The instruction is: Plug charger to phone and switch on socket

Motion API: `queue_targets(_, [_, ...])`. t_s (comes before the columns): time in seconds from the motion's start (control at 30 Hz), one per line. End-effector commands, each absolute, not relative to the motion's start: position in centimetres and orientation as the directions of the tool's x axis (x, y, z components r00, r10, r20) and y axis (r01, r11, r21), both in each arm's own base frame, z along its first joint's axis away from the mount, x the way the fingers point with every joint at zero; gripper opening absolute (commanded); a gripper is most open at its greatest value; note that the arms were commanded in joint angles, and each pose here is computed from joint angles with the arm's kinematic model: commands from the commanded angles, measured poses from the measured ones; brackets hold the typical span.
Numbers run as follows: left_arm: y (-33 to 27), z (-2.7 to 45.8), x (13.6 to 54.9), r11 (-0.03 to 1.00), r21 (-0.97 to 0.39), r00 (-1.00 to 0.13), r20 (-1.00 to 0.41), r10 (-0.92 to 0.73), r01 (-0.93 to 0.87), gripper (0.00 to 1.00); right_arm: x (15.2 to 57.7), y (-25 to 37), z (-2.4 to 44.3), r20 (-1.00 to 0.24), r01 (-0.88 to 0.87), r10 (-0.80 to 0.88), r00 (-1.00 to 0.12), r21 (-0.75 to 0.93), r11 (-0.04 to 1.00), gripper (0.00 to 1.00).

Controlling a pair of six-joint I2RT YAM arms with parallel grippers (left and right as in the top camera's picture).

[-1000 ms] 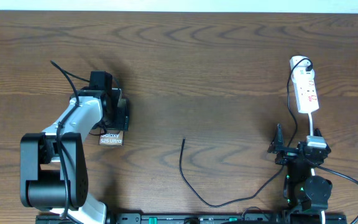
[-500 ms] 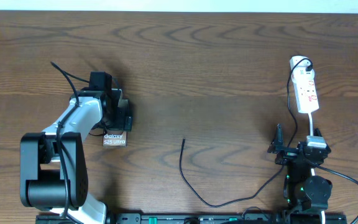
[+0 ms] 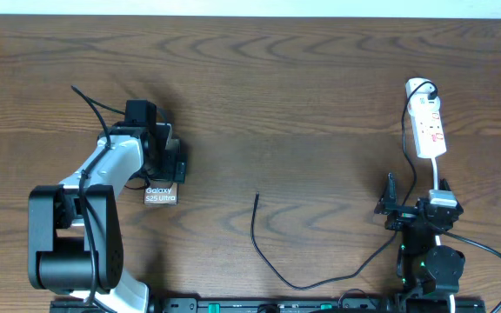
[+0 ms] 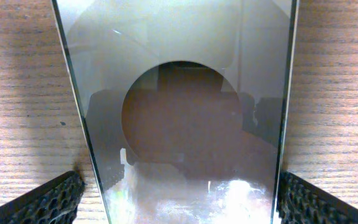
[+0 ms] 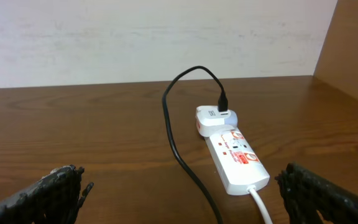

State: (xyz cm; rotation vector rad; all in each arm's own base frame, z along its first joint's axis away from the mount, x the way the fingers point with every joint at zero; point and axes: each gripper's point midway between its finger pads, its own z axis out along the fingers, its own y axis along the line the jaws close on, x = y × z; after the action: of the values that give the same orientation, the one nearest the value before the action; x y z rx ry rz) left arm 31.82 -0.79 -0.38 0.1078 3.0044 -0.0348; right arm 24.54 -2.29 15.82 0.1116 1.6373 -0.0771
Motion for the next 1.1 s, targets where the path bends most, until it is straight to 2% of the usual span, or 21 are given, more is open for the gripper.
queue_targets(0.0, [-1.7,-1.9,30.3,0.993,-0.071,-0.993,-0.082,0.084,0.090,0.98,24.5,-2.2,15.8,-0.997,0.118,0.038,-0.067,0.030,0.993,0.99])
queue_targets(0.3, [-1.7,-1.8,31.5,0.994,-0.066,-0.988,-0.128,0.083,0.092,0.98,24.5,-2.2,15.8,-0.997,0.118,0.038,-0.067,0.030,0.993,0.99])
queue_targets(0.83, [-1.7,-1.8,31.1,0.994,-0.067,-0.990,-0.116,0.083,0.091,0.98,24.5,-2.2,15.8,-0.997,0.118,0.038,-0.067,0.030,0.993,0.99])
queue_targets(0.97, [-1.7,-1.8,31.1,0.994,-0.067,-0.990,-0.116,0.083,0.091,0.92,24.5,-2.2,15.8,-0.997,0.118,0.038,-0.067,0.030,0.993,0.99])
queue_targets(1.07, [-1.7,-1.8,31.1,0.994,-0.067,-0.990,-0.116,0.083,0.091,0.75,24.5,-2.2,15.8,-0.997,0.118,0.038,-0.067,0.029,0.993,0.99])
